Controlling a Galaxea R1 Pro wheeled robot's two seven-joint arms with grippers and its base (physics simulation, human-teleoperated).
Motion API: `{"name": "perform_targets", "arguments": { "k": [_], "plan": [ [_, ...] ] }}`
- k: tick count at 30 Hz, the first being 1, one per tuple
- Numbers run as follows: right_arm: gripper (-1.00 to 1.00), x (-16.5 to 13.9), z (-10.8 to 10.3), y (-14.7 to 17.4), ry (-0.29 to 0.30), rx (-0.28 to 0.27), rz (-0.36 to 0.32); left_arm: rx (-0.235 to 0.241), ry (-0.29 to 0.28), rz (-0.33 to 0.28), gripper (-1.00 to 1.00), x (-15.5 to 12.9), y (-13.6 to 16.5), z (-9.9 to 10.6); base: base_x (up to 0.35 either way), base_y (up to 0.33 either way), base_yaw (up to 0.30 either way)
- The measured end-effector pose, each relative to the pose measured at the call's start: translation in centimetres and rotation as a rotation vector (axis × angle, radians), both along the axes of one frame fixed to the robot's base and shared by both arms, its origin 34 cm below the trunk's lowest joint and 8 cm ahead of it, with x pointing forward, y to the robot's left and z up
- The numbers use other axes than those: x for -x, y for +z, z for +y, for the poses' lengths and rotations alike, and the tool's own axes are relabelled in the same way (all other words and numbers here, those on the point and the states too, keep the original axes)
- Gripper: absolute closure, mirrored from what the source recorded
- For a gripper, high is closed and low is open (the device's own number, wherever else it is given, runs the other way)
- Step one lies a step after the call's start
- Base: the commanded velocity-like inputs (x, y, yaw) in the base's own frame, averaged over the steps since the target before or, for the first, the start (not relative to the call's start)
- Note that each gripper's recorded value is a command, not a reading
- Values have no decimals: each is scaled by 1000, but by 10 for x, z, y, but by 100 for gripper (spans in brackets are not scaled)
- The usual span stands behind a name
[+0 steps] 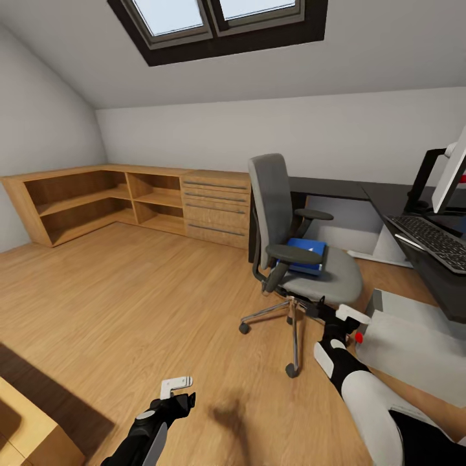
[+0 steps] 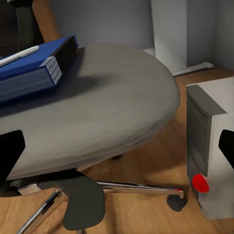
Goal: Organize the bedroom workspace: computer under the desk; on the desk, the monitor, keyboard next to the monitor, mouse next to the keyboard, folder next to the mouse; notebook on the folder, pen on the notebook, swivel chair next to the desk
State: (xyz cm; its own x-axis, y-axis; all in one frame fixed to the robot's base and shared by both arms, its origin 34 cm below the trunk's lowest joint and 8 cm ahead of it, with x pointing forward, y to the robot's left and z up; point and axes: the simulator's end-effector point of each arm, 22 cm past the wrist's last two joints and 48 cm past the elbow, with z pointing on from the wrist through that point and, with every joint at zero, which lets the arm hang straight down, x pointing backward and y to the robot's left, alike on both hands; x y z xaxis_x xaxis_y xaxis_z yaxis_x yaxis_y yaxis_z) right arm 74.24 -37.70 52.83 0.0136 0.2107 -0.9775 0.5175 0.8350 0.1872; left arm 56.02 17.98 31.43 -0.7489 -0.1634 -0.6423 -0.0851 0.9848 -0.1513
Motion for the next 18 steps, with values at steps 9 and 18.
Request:
{"name": "perform_targets", "arguments": {
  "k": [9,18],
  "plan": [
    [-100,-1,12,1,9,-10,-10,0,0,0,-100,0,0,0,0,0,-25],
    [-100,-2,17,-1,13,-15,-8,0,0,2,-100,0,-1,0,0,0,-192]
  ]
}}
